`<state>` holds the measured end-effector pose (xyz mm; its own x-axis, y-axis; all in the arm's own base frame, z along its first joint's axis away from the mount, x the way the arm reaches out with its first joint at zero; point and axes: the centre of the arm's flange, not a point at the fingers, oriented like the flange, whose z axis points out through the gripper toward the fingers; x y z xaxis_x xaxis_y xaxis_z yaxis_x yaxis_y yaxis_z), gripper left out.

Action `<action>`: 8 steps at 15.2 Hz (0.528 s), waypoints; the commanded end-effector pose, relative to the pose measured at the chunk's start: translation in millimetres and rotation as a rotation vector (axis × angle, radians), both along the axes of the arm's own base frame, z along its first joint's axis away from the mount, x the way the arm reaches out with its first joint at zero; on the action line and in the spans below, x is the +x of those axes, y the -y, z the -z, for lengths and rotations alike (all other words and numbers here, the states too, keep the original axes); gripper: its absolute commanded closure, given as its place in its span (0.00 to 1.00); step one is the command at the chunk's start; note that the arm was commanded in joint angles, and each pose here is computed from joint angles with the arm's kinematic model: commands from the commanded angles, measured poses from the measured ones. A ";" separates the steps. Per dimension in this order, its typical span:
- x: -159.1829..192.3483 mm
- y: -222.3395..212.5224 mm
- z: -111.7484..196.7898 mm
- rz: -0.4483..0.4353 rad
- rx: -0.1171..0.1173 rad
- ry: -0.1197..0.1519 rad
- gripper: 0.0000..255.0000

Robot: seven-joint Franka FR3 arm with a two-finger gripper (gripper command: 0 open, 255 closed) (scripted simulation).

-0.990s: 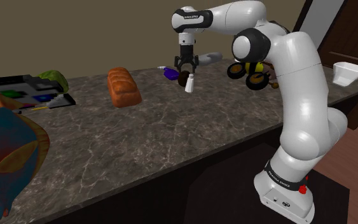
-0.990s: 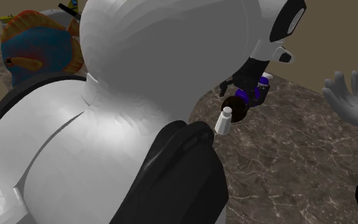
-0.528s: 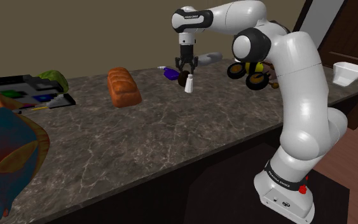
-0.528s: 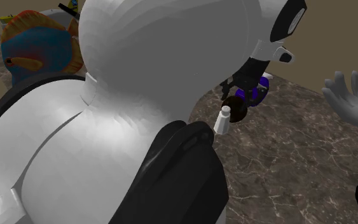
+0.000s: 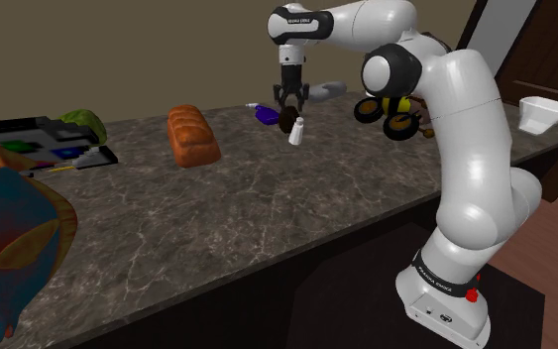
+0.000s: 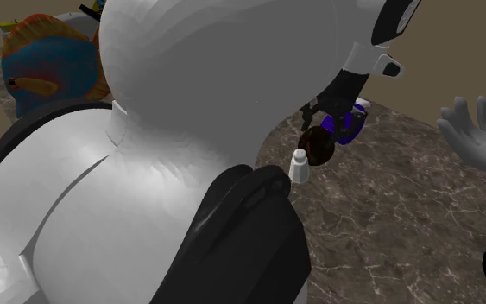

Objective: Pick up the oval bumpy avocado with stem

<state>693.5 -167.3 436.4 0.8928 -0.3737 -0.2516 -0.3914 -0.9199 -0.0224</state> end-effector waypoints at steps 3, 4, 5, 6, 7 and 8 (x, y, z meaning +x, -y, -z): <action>0.9 0.5 -22.0 0.000 0.000 0.000 1.00; 0.9 0.5 -27.3 0.000 0.000 0.000 1.00; 0.9 0.5 -32.6 0.000 0.000 0.000 1.00; 0.9 0.5 -37.9 0.000 0.000 0.000 1.00; 0.9 0.5 -43.2 0.000 0.000 0.000 1.00; 0.9 0.5 -48.4 0.000 0.000 0.000 1.00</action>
<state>694.2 -168.4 478.0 0.8928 -0.3737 -0.2514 -0.3914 -0.9199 -0.0227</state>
